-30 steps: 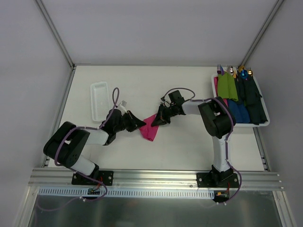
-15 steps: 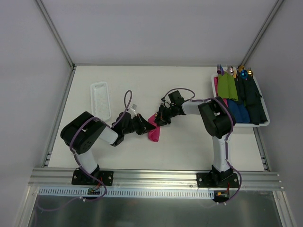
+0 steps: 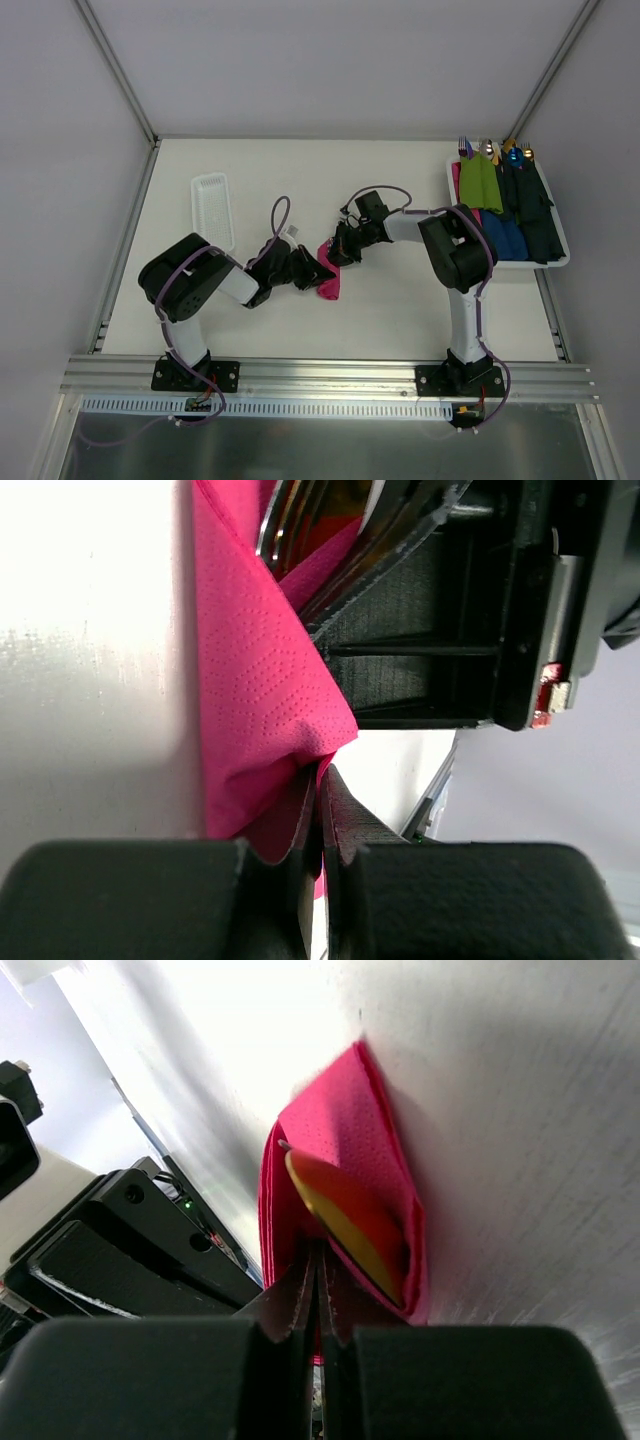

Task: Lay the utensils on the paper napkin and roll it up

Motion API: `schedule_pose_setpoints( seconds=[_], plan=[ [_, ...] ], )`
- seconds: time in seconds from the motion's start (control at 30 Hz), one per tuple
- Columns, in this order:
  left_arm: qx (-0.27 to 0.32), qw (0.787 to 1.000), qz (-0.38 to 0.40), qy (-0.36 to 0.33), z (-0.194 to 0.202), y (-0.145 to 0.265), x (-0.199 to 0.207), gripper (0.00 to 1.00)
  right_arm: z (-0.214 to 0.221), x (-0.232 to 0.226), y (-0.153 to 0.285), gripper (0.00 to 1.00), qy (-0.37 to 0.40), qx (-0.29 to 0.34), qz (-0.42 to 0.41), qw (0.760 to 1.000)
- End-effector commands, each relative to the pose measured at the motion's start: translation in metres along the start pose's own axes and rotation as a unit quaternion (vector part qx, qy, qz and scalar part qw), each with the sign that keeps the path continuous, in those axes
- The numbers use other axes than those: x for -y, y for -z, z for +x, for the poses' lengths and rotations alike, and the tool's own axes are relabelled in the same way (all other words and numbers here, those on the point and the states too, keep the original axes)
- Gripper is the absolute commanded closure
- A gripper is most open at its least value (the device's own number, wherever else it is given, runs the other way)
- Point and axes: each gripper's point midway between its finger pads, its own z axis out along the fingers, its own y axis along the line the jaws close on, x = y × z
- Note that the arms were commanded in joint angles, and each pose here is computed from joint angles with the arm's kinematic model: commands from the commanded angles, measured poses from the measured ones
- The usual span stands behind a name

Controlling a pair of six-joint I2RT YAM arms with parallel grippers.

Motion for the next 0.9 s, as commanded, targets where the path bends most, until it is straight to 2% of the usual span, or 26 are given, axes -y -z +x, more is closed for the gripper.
schedule_pose_setpoints(
  seconds=[0.0,0.1,0.23,0.43,0.67,0.87],
  plan=[
    [-0.014,0.993,-0.120,0.008,0.014,0.007,-0.053,1.00,0.000,0.051,0.000,0.98,-0.012,0.008,0.093,0.996],
    [-0.015,0.989,-0.147,0.006,0.014,0.010,-0.063,1.00,-0.008,0.039,0.011,0.95,0.002,0.011,0.087,0.996],
    [-0.036,0.981,-0.193,0.005,0.020,0.015,-0.079,1.00,-0.020,0.020,0.030,0.84,0.035,0.018,0.079,0.996],
    [-0.046,0.973,-0.224,-0.010,0.020,0.019,-0.087,1.00,-0.033,0.000,0.060,0.78,0.082,0.020,0.071,0.994],
    [-0.074,0.971,-0.223,-0.045,0.021,0.017,-0.086,1.00,-0.026,-0.007,0.074,0.84,0.131,0.008,0.053,0.990],
    [-0.097,0.965,-0.225,-0.089,0.009,0.022,-0.086,1.00,-0.014,-0.006,0.063,0.87,0.128,-0.013,0.022,0.991]
  ],
)
